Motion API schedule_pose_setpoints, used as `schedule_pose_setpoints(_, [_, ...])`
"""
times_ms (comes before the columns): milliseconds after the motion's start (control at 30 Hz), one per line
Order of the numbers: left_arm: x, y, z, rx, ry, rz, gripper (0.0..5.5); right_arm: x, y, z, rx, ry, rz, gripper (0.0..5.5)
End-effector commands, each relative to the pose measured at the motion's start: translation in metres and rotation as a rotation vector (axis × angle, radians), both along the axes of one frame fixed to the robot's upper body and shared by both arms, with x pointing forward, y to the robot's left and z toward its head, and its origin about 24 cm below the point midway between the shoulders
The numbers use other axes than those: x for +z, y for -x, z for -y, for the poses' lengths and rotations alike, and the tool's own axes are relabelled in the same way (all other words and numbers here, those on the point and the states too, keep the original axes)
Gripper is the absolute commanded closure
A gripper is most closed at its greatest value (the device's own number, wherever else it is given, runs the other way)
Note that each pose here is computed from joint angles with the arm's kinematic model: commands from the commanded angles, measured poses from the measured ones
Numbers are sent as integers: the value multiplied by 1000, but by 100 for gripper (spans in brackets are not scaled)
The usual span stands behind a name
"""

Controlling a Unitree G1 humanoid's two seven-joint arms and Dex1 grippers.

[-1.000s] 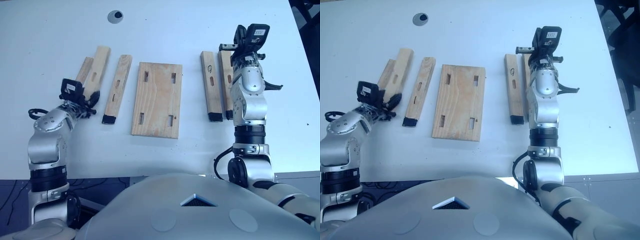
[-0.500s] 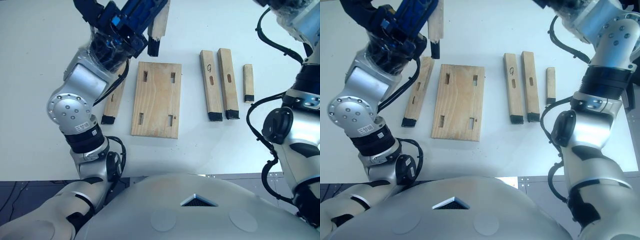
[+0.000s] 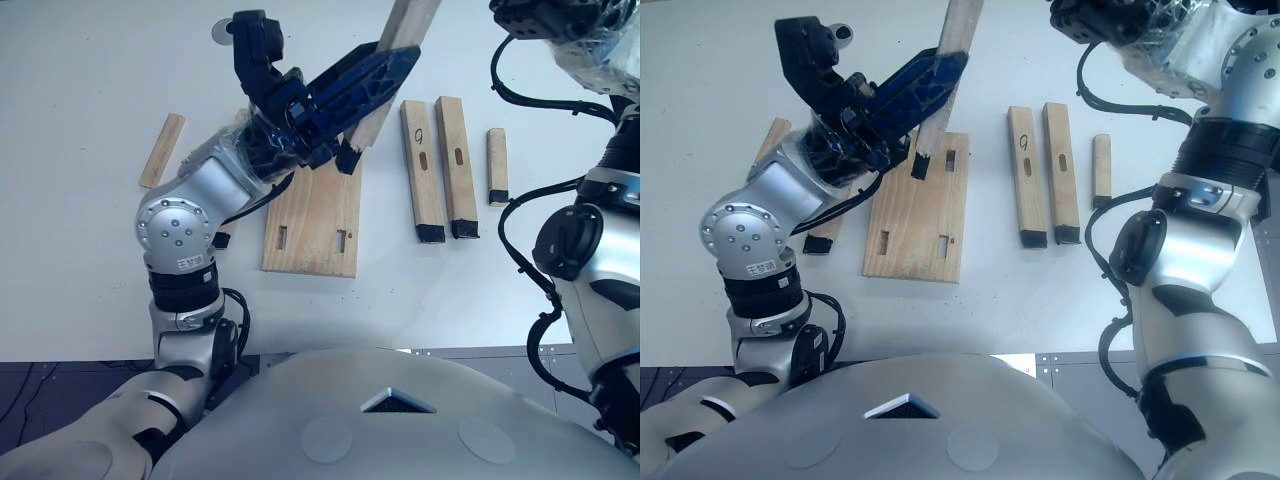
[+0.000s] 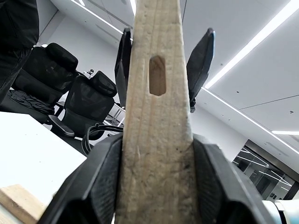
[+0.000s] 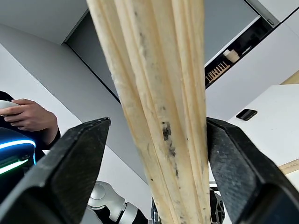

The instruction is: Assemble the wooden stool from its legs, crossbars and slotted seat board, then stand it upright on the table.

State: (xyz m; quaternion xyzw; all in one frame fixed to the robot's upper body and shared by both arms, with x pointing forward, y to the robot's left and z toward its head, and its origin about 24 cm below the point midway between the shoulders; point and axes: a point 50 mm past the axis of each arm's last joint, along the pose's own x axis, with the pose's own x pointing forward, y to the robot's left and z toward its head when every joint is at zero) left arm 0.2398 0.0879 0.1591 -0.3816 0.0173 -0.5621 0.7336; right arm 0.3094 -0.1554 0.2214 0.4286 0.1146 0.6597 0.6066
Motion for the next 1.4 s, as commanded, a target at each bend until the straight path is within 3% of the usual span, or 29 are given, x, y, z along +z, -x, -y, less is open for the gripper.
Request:
schedule_pose_setpoints(33, [-15, 0, 0, 24, -56, -45, 350, 10, 2, -2, 21, -16, 43, 267])
schedule_pose_setpoints(133, [-19, 1, 0, 32, -76, -44, 350, 10, 1, 2, 11, 0, 44, 318])
schedule_pose_setpoints(300, [-24, -2, -5, 75, -115, -27, 350, 7, 5, 5, -5, 58, 101, 325])
schedule_pose_setpoints(333, [-24, -3, -7, 84, -124, -24, 314, 7, 6, 5, -13, 60, 121, 327])
schedule_pose_setpoints(467, [-17, 4, -20, 62, -94, -7, 259, -1, 3, 4, -114, 53, 187, 330])
schedule_pose_setpoints(533, [-7, 7, -35, 75, -26, 3, 230, -10, 4, 2, -175, 78, 227, 336])
schedule_pose_setpoints(700, [31, -8, -103, 304, 207, -15, 149, -54, 12, -1, -340, 94, 242, 340])
schedule_pose_setpoints(800, [37, -17, -120, 355, 208, -62, 112, -76, 19, -11, -380, 145, 266, 341])
schedule_pose_setpoints(1200, [14, -19, -111, 409, 142, -172, 111, -86, 37, -19, -392, 159, 317, 341])
schedule_pose_setpoints(1400, [-11, -23, -102, 473, -148, -156, 111, -72, 20, -15, -445, 156, 318, 341])
